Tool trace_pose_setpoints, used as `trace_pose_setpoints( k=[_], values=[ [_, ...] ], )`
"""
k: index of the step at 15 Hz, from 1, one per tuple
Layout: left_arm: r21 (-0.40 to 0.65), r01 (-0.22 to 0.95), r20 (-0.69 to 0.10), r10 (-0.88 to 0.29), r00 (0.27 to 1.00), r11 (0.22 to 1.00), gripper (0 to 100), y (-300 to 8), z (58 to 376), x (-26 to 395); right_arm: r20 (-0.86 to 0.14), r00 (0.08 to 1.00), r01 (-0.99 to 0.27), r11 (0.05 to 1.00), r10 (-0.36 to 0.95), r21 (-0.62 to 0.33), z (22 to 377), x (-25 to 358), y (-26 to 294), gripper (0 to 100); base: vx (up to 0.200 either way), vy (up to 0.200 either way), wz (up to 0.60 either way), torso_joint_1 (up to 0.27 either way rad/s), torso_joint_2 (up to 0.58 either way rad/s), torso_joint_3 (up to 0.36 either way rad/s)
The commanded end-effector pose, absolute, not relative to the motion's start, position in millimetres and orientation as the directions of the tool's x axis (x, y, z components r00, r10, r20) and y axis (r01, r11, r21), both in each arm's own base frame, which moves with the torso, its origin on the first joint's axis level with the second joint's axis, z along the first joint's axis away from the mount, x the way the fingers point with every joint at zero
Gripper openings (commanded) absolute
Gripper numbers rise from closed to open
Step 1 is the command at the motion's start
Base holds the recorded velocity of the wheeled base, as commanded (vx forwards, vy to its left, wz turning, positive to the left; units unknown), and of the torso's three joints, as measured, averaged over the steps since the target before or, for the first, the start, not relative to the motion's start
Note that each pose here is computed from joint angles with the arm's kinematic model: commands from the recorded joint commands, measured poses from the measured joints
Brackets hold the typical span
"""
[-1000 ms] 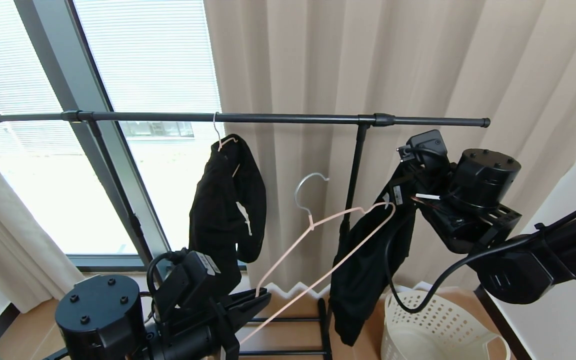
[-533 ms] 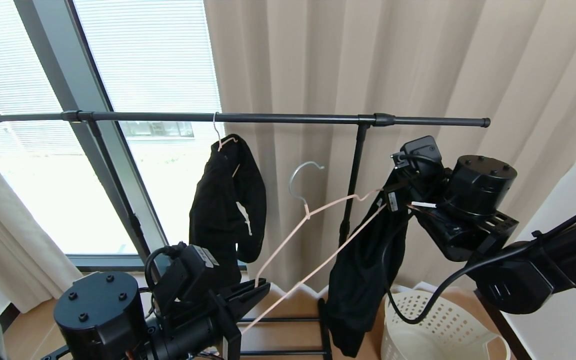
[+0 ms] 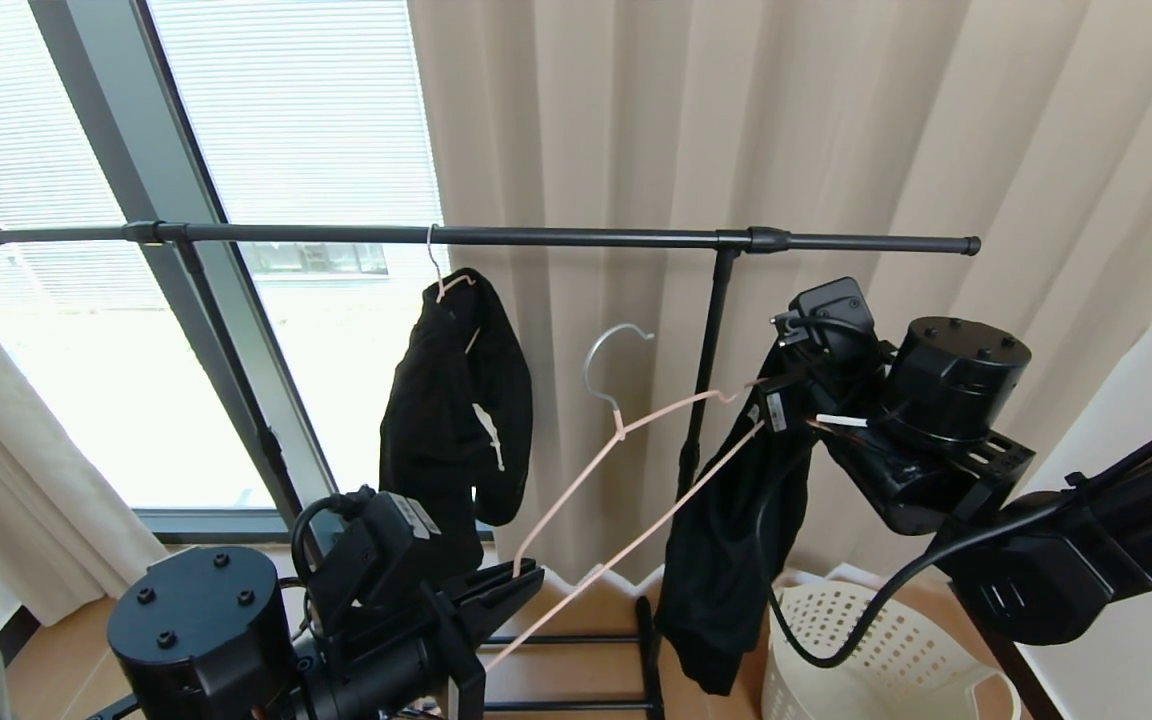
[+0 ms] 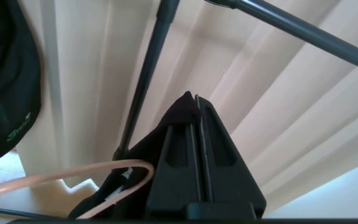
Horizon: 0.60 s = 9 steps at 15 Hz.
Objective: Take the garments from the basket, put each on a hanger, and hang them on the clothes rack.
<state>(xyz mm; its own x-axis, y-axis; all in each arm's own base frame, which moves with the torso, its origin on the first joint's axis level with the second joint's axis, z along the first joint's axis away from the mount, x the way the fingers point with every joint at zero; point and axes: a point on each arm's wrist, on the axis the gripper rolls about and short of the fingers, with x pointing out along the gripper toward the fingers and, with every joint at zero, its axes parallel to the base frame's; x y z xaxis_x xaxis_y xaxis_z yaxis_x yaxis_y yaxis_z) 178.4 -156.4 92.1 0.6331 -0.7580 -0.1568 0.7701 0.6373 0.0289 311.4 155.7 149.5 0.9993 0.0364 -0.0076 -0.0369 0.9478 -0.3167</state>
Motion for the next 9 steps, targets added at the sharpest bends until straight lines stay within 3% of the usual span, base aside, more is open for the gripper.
trace_pose_setpoints(
  k=[1, 9],
  values=[
    [0.03, 0.777, -0.151, -0.765, 0.626, 0.629, 0, -158.0, 93.4, 176.3, -0.012, 0.999, -0.053, 0.946, 0.052, -0.319, 148.2, 308.4, 160.3, 0, 0.0, 0.0, 0.0, 0.0, 0.0, 0.0],
    [0.009, 0.771, -0.151, -0.762, 0.63, 0.637, 0, -158.2, 92.7, 178.7, 0.003, 0.992, -0.115, 0.943, 0.122, -0.311, 160.3, 278.3, 169.3, 0, 0.0, 0.0, 0.0, 0.0, 0.0, 0.0]
  ],
)
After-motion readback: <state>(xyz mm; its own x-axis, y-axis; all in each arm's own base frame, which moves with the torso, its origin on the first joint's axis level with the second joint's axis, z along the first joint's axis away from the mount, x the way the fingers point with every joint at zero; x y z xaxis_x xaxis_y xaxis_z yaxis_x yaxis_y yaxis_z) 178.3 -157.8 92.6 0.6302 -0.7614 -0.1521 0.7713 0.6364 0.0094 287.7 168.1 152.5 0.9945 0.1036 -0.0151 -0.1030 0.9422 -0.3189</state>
